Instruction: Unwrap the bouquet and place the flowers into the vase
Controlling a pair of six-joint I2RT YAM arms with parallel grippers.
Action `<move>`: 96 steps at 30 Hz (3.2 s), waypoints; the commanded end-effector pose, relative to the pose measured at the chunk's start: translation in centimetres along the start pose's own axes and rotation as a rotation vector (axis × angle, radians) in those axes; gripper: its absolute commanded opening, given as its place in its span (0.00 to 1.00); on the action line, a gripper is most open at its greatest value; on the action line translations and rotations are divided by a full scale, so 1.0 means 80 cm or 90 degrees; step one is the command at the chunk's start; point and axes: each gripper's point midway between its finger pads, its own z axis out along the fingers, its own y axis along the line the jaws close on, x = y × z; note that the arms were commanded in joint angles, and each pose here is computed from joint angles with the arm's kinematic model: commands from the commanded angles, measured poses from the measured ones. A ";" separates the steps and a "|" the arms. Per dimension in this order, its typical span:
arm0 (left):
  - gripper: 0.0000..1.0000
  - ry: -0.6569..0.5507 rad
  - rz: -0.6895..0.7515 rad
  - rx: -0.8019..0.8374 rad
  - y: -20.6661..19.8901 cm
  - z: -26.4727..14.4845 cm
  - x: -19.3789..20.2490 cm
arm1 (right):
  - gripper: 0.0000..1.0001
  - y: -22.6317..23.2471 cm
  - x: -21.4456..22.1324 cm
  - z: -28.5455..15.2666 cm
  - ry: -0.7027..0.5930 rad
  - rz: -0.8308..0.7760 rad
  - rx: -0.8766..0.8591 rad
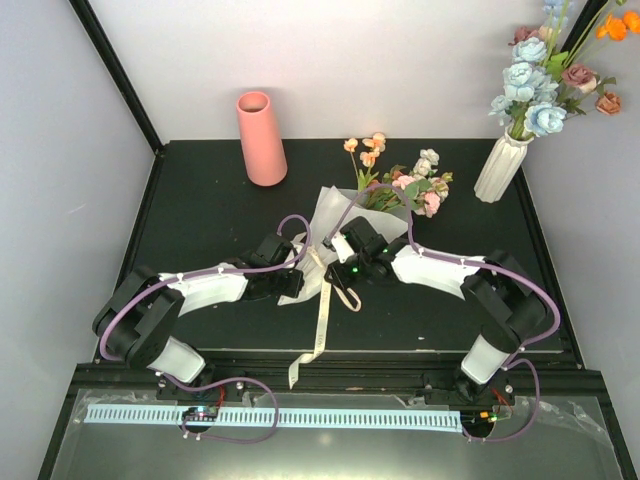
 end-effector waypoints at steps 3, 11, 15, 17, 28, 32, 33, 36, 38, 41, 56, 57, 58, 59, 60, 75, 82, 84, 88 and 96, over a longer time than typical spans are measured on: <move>0.13 0.026 0.007 0.000 0.001 -0.001 0.014 | 0.22 0.003 0.012 0.011 0.006 0.007 -0.021; 0.13 0.025 0.007 -0.001 0.001 -0.002 0.014 | 0.15 -0.005 0.025 0.016 0.017 0.013 -0.007; 0.13 0.024 0.006 -0.001 0.001 -0.002 0.013 | 0.27 -0.007 0.025 0.015 0.016 0.014 0.002; 0.13 0.025 0.005 -0.002 0.001 -0.002 0.014 | 0.29 -0.006 0.025 0.014 0.014 0.011 0.003; 0.13 0.023 0.006 -0.003 0.002 -0.003 0.014 | 0.03 -0.007 0.024 0.017 0.015 0.009 0.008; 0.13 0.019 -0.003 -0.022 0.008 -0.004 0.012 | 0.01 -0.008 0.032 0.004 0.016 0.008 0.020; 0.13 0.017 -0.005 -0.030 0.011 -0.003 0.012 | 0.02 -0.010 0.035 0.000 0.017 0.011 0.027; 0.13 0.014 -0.013 -0.045 0.016 -0.004 0.010 | 0.02 -0.021 0.048 -0.015 0.019 0.027 0.064; 0.13 0.011 -0.022 -0.055 0.021 -0.005 0.008 | 0.01 -0.031 0.058 -0.026 0.015 0.045 0.095; 0.13 0.006 -0.031 -0.063 0.025 -0.007 0.005 | 0.02 -0.047 0.077 -0.045 0.003 0.083 0.134; 0.13 0.003 -0.038 -0.051 0.021 -0.008 0.000 | 0.02 -0.115 0.103 -0.157 -0.222 0.300 0.305; 0.13 0.004 -0.038 -0.049 0.021 -0.008 0.000 | 0.03 -0.112 0.100 -0.158 -0.228 0.288 0.296; 0.13 0.005 -0.037 -0.046 0.019 -0.008 0.000 | 0.07 -0.103 0.096 -0.154 -0.225 0.271 0.267; 0.13 0.005 -0.033 -0.040 0.017 -0.008 -0.001 | 0.15 -0.092 0.091 -0.151 -0.219 0.246 0.236; 0.13 0.004 -0.029 -0.033 0.015 -0.008 -0.002 | 0.24 -0.080 0.085 -0.147 -0.210 0.216 0.204; 0.13 0.004 -0.014 -0.002 0.003 -0.010 -0.002 | 0.62 0.019 -0.024 -0.100 -0.166 0.007 -0.010; 0.13 0.002 -0.005 -0.007 0.004 -0.015 -0.002 | 0.61 -0.001 -0.048 -0.049 -0.097 -0.044 0.048; 0.13 0.001 -0.004 -0.008 0.004 -0.016 -0.002 | 0.60 0.000 -0.047 -0.036 -0.079 -0.056 0.039; 0.13 0.003 -0.004 -0.009 0.005 -0.015 -0.002 | 0.58 -0.002 -0.045 -0.017 -0.059 -0.069 0.030; 0.13 0.002 -0.005 -0.011 0.005 -0.017 -0.004 | 0.31 -0.005 -0.033 0.000 -0.031 -0.072 0.023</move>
